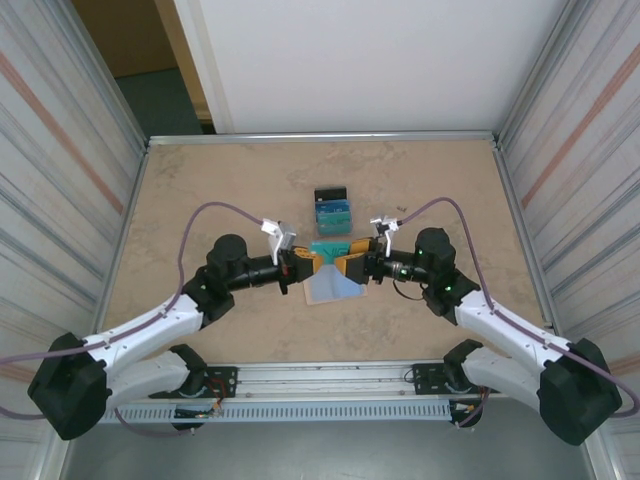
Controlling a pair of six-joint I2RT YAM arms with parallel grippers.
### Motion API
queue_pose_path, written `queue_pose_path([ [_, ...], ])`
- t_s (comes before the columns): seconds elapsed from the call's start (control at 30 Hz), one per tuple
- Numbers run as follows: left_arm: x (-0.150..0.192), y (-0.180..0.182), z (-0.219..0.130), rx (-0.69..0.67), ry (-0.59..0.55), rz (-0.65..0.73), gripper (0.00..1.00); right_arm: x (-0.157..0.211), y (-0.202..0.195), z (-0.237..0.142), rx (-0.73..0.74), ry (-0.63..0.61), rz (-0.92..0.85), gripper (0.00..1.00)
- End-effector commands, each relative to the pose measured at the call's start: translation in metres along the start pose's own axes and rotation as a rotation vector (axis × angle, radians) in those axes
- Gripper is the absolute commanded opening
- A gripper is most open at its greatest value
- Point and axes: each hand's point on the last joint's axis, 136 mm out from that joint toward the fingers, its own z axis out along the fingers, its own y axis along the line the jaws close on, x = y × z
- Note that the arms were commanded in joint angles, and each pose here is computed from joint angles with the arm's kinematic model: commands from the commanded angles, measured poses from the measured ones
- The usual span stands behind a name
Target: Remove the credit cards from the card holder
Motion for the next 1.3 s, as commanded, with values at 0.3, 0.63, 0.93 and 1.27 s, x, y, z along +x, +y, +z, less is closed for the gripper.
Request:
queue_pose_path([
  [0.3,-0.007,-0.009,0.000,0.015,0.009,0.031,0.06,-0.009,0.025,0.002,-0.092,0.009,-0.046,0.00],
  [0.63,-0.015,-0.013,-0.020,-0.044,0.230,0.246,0.58,0.010,0.028,-0.010,-0.030,0.167,-0.116,0.00],
  [0.93,-0.006,-0.024,-0.008,0.108,0.484,0.302,0.57,0.022,0.038,-0.002,-0.100,0.285,-0.127,0.00],
  [1.27,0.005,-0.018,0.010,0.182,0.584,0.297,0.00,0.022,0.031,0.003,-0.074,0.294,-0.132,0.00],
])
